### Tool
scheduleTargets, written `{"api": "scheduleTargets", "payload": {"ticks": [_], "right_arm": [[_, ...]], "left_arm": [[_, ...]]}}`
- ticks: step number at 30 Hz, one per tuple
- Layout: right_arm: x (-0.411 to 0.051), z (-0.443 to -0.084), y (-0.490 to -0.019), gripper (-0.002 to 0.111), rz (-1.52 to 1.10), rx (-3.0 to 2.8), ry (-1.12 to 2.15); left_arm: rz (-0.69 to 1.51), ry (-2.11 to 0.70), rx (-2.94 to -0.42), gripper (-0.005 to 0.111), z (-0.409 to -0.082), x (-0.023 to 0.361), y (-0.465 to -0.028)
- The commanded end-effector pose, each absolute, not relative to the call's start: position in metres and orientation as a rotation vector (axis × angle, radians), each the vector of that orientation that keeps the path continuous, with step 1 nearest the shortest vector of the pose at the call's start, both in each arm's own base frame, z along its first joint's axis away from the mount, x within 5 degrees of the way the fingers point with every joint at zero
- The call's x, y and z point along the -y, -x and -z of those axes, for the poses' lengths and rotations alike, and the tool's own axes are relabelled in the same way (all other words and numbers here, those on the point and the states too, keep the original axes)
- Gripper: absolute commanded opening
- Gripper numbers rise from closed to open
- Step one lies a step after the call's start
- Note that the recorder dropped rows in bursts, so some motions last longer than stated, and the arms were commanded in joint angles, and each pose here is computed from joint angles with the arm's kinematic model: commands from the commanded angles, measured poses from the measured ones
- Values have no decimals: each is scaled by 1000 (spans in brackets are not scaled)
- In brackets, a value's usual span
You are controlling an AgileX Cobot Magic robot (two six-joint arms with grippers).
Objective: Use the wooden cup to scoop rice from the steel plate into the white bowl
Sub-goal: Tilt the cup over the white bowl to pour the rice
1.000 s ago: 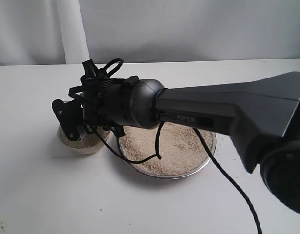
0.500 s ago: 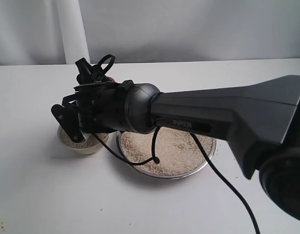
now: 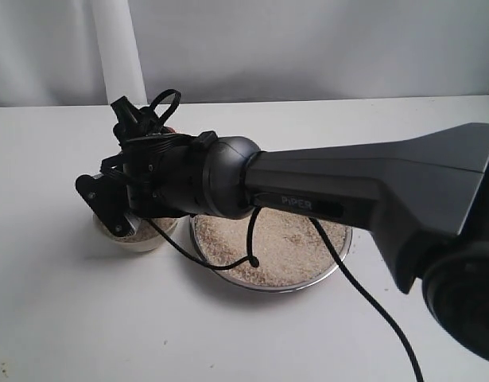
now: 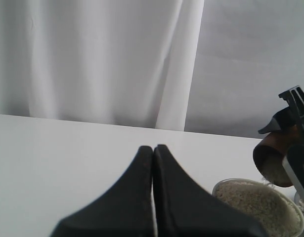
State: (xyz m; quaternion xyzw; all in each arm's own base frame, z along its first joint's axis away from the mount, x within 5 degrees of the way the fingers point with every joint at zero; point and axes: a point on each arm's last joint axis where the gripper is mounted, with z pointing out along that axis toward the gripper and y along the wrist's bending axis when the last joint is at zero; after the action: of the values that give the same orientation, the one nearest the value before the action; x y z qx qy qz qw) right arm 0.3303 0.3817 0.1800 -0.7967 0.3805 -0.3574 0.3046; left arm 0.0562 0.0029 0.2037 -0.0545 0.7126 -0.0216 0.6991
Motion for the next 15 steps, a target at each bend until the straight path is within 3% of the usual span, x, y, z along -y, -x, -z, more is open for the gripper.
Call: {"api": "scheduleTargets", "payload": {"ticks": [1,15], "right_arm": [[-387,-190,-328,0,940,-944,2096],[-389,-196,-333,0,1025,-774,2096]], "left_arm": [[60,125,-1588,0,-203,-3,-56],[60,125,-1588,0,-203,-3,-56]]}}
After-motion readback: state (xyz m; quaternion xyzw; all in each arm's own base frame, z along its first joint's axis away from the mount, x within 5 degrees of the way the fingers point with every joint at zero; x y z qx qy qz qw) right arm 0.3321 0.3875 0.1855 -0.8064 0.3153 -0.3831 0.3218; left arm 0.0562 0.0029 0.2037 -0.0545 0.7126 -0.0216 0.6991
